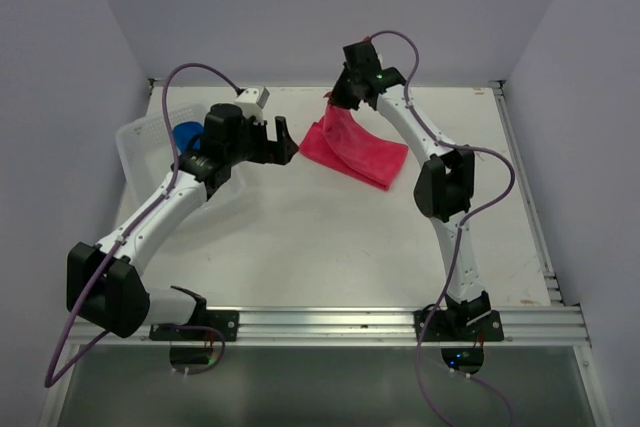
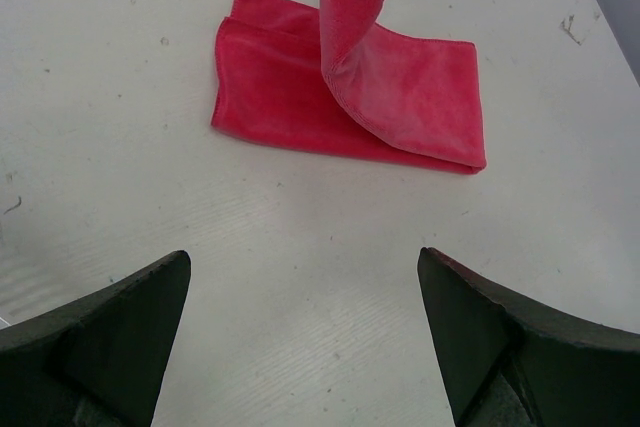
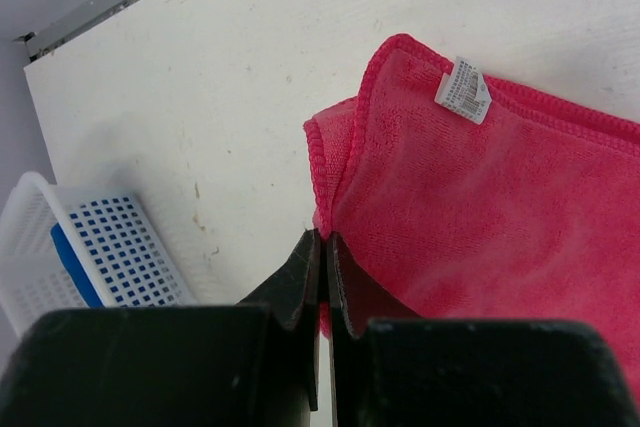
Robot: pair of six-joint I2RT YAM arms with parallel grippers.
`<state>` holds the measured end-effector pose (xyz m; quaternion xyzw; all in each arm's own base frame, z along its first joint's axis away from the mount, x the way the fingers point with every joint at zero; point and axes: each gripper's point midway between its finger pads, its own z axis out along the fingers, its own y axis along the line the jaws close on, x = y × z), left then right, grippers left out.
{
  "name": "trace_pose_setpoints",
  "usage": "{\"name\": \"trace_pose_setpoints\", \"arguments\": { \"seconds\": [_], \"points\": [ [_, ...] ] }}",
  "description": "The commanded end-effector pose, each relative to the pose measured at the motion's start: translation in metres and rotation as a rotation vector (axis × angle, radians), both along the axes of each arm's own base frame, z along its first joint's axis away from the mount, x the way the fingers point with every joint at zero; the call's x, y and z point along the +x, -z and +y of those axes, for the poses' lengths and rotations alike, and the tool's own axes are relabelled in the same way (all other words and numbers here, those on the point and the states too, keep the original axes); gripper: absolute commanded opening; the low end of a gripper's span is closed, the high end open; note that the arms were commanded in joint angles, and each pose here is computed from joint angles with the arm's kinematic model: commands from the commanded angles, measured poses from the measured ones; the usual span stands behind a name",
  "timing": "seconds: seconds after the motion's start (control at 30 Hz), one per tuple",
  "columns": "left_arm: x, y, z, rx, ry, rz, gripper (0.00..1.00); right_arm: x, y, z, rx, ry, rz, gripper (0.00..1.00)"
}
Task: Roll the towels
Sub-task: Fold the towel
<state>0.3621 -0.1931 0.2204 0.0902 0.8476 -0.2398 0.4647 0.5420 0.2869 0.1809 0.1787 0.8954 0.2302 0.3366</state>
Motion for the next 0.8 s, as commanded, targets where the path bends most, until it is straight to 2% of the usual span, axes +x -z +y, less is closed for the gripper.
{"name": "trace_pose_setpoints", "arguments": {
  "seconds": [0.0, 0.13, 0.27, 0.3, 0.37, 0.43, 0.5, 0.67, 0.73, 0.77],
  "points": [
    [0.004, -0.008, -0.007, -0.03, 0.015, -0.028, 1.0, 0.008, 0.01, 0.014, 0.044, -0.01, -0.006, 0.0],
    [0.004, -0.007, -0.008, -0.034, 0.018, -0.024, 1.0, 0.012, 0.023, 0.021, 0.067, -0.018, 0.005, 0.0],
    [0.003, -0.007, -0.009, -0.037, 0.023, -0.021, 1.0, 0.022, 0.028, 0.039, 0.137, -0.064, -0.02, 0.14],
    [0.002, -0.007, -0.01, -0.04, 0.028, -0.021, 1.0, 0.023, 0.027, 0.044, 0.154, -0.075, -0.023, 0.26],
    [0.003, -0.006, -0.01, -0.041, 0.027, -0.017, 1.0, 0.026, 0.029, 0.055, 0.193, -0.102, -0.027, 0.31],
    [0.003, -0.006, -0.009, -0.037, 0.022, -0.017, 1.0, 0.028, 0.026, 0.057, 0.198, -0.103, -0.037, 0.41],
    [0.004, -0.006, -0.008, -0.035, 0.018, -0.018, 1.0, 0.028, 0.017, 0.057, 0.21, -0.107, -0.056, 0.47],
    [0.004, -0.006, -0.008, -0.034, 0.019, -0.019, 1.0, 0.014, -0.001, 0.037, 0.148, -0.124, -0.068, 0.49],
    [0.004, -0.008, -0.008, -0.033, 0.019, -0.025, 1.0, 0.008, -0.028, 0.017, 0.137, -0.107, -0.104, 0.49],
    [0.003, -0.008, -0.008, -0.032, 0.019, -0.023, 1.0, 0.0, -0.009, 0.004, 0.107, -0.092, -0.056, 0.48]
  ]
}}
